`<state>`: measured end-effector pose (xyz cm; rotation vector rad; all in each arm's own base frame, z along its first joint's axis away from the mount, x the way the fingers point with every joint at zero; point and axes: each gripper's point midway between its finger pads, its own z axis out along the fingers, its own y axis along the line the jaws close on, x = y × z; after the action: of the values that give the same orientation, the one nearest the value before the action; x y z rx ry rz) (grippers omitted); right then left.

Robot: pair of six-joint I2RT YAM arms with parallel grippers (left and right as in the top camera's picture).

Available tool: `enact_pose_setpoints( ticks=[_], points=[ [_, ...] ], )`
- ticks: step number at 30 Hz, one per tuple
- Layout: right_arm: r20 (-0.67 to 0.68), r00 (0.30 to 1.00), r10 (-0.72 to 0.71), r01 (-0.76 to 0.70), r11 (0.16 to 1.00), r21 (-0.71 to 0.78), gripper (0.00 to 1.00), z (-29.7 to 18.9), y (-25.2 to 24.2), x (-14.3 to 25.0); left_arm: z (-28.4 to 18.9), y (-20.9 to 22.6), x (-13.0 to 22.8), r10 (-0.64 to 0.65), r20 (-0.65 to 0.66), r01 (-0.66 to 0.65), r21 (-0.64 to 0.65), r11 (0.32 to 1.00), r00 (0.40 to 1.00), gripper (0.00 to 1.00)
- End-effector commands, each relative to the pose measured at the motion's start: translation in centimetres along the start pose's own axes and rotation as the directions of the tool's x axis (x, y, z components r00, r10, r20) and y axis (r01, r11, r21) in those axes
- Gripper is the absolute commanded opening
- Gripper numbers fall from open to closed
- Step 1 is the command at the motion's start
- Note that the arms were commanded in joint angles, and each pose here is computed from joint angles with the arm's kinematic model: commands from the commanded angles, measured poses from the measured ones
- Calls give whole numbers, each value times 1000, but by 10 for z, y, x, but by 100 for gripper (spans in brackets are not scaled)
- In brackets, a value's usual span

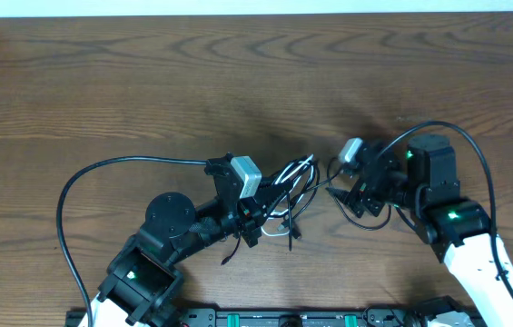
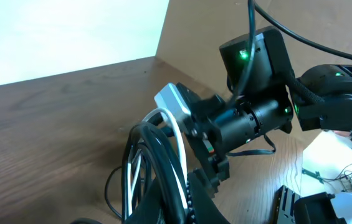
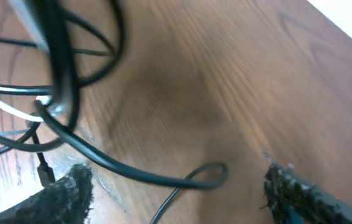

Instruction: Untangle cables

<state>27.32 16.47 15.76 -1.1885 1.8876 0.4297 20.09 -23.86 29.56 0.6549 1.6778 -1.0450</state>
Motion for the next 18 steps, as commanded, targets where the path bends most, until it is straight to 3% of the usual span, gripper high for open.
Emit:
enact_pose_setpoints(
  ticks=[1, 7, 8, 9, 10, 15, 18],
  points=[
    [36, 979, -202, 204, 978, -44, 79, 6, 12, -10, -4, -12, -12, 6, 27, -8, 47, 999, 1000, 8],
    [61, 968, -242, 247, 964, -97, 59, 21, 24, -14, -4, -11, -12, 6, 28, -8, 46, 999, 1000, 8],
    [56, 969, -240, 245, 963, -109, 40, 25, 26, -12, -4, -11, -12, 6, 28, -8, 46, 999, 1000, 8],
    [49, 970, -237, 241, 963, -117, 9, 28, 26, -10, -4, -11, -12, 6, 28, -8, 46, 999, 1000, 8],
    [38, 973, -228, 231, 964, -129, 1, 32, 27, -6, -4, -11, -12, 6, 27, -7, 45, 999, 1000, 8],
    [16, 992, -123, 124, 983, -137, 1, 34, 27, -3, -4, -7, -13, 10, 35, -11, 20, 1000, 999, 8],
    [46, 990, -131, 135, 985, -106, 1, 24, 25, -14, -4, 5, -13, 3, 39, -2, -47, 999, 999, 8]
  ],
)
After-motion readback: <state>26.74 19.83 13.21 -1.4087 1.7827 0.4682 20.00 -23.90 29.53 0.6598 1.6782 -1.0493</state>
